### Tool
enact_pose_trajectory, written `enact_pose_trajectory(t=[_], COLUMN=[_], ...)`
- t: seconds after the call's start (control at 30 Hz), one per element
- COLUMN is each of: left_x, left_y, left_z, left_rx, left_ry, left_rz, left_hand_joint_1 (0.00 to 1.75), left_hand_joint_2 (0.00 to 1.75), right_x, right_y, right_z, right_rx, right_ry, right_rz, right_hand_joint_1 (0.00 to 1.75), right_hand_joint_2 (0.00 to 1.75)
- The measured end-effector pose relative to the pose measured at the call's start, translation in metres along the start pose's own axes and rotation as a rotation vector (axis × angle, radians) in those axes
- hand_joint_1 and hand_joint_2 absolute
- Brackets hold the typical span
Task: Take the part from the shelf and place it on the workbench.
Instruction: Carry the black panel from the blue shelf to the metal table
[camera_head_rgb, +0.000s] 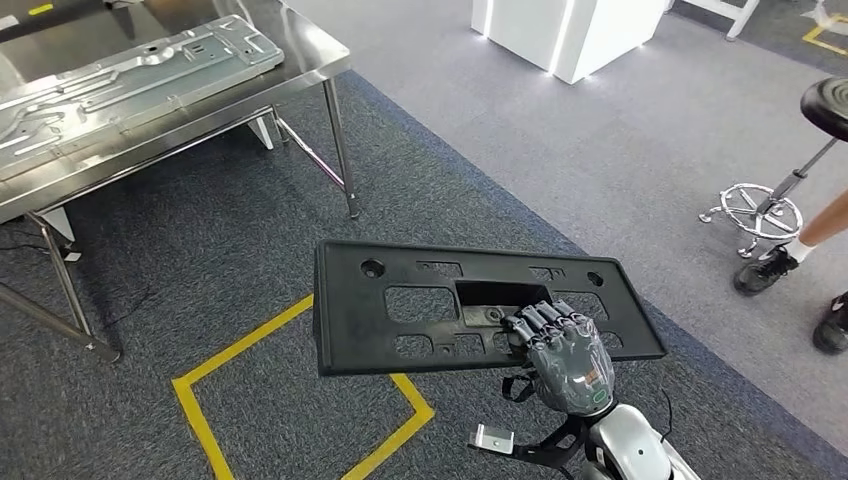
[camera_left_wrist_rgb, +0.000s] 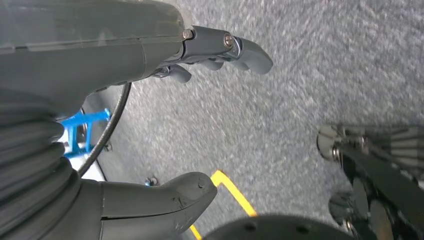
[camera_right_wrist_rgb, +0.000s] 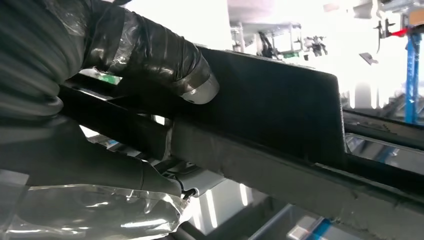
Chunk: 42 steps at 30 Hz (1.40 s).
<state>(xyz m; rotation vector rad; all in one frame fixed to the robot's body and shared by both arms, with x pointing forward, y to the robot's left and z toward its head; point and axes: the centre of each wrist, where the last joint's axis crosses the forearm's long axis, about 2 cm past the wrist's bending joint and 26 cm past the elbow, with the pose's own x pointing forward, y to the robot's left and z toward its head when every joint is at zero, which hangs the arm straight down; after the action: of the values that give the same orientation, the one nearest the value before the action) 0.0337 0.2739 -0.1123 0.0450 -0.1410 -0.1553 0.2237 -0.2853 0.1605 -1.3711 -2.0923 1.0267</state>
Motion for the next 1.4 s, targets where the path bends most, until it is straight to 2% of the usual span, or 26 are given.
enact_pose_trajectory(t=[0.23,0.63,1.4], left_x=[0.001,-0.001,0.001], left_y=[-0.001,0.0,0.003], left_z=[0.0,0.0,0.0], left_rx=[-0.016,0.009,0.041], left_ry=[-0.033,-0.015,0.002], left_rz=[0.02,0.08,0.108], left_hand_joint_1=[0.0,0.0,0.0], left_hand_joint_2=[1.75,1.75,1.75], right_x=[-0.003,-0.009,-0.014], right_y=[-0.001,-0.003,-0.005], right_z=[-0.008,-0.018,-0.02], right_rx=[-0.015,-0.035,-0.021], right_ry=[-0.008,-0.03,-0.037], right_rz=[-0.002,0.013,0.02], right_hand_joint_1=[1.75,1.75,1.75], right_hand_joint_2=[1.75,1.75,1.75])
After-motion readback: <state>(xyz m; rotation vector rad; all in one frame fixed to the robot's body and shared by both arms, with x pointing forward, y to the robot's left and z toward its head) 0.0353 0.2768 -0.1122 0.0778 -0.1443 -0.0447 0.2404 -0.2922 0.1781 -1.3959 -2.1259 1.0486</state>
